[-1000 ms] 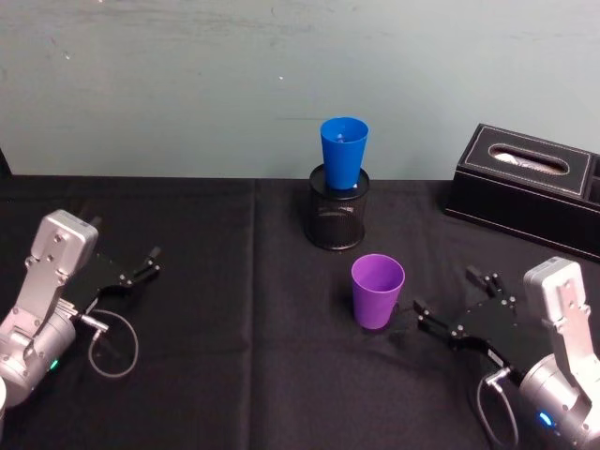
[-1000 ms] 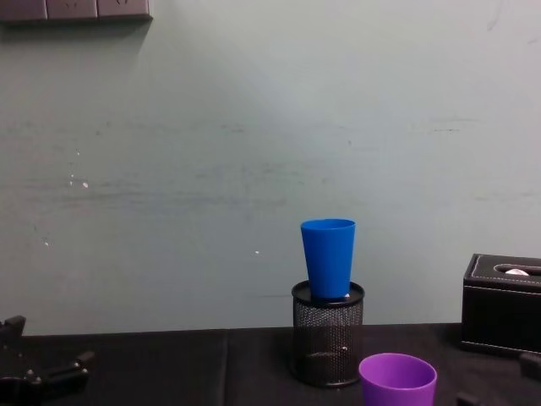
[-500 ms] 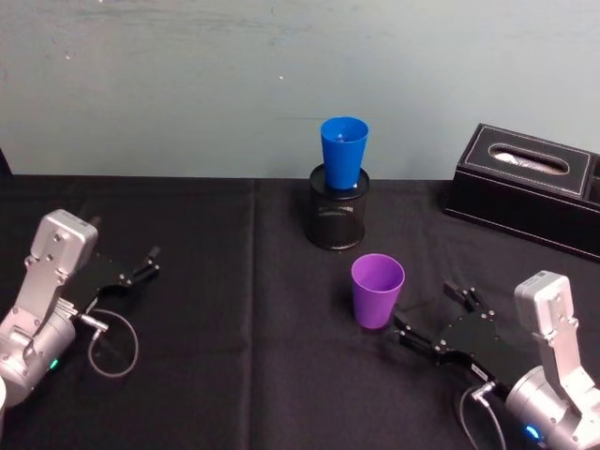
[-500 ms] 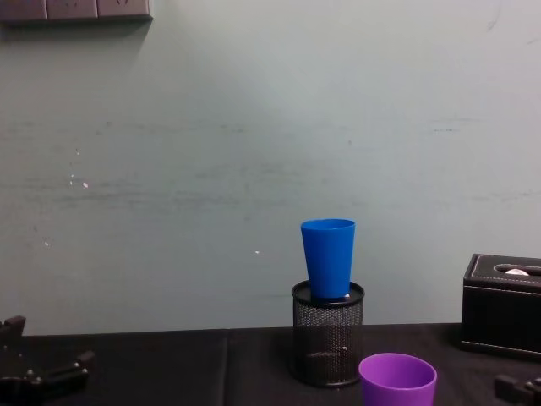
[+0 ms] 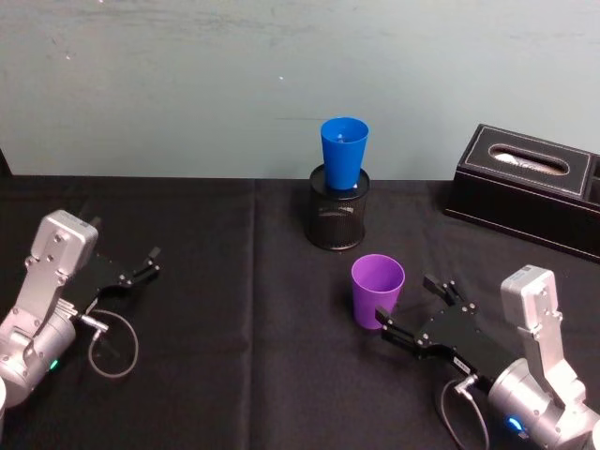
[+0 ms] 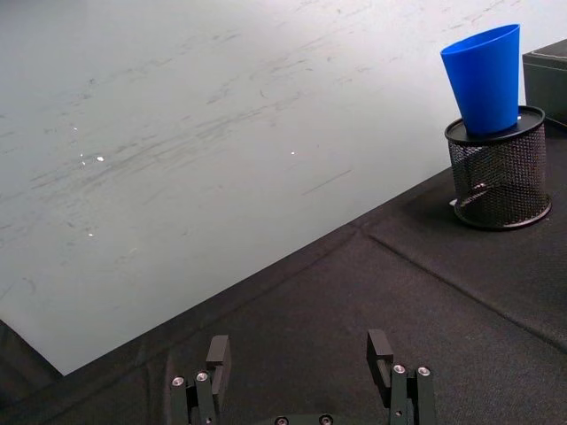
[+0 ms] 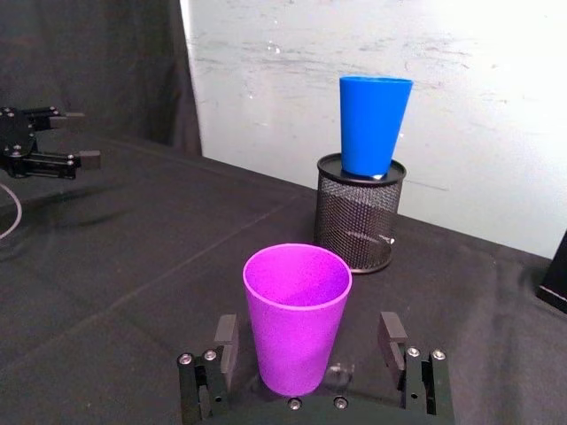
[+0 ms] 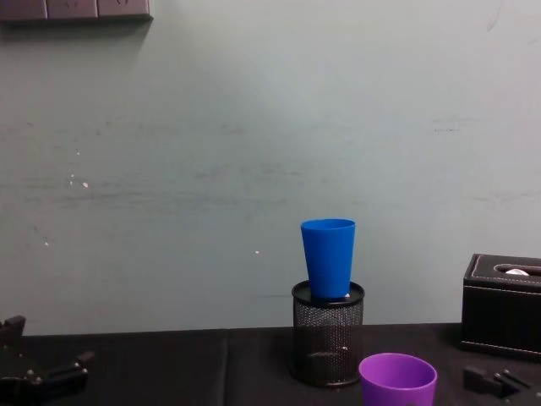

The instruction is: Pick up one cup with a gripper and tap it against the other cup.

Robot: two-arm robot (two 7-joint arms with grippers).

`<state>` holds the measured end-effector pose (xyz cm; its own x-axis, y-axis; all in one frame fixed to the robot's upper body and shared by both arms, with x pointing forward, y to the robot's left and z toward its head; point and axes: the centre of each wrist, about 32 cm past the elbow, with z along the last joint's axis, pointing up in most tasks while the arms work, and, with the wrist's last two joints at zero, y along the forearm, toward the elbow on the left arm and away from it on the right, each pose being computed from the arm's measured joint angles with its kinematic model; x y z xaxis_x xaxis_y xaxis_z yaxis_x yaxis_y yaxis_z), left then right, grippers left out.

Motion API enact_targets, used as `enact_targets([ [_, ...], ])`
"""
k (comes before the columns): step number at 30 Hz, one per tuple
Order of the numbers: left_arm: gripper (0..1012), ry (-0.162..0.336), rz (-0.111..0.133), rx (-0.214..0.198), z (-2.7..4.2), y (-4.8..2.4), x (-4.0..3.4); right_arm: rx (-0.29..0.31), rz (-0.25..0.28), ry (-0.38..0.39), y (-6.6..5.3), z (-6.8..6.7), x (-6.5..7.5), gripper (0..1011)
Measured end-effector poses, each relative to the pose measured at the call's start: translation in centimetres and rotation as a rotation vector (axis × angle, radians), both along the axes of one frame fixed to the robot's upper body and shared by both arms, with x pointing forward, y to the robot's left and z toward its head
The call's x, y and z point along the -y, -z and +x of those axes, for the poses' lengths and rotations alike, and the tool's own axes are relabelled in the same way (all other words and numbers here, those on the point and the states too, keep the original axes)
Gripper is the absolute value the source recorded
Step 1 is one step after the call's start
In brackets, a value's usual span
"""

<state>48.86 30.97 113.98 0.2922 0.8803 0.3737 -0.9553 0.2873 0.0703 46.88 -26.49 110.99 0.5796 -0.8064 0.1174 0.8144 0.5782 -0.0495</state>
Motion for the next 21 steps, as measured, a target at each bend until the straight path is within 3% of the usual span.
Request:
enact_targets([
  [21, 1011, 0.0, 0.0, 0.0, 0.0, 0.0, 0.0, -0.011, 0.026, -0.03, 0.5, 2.3, -1.3, 1003],
])
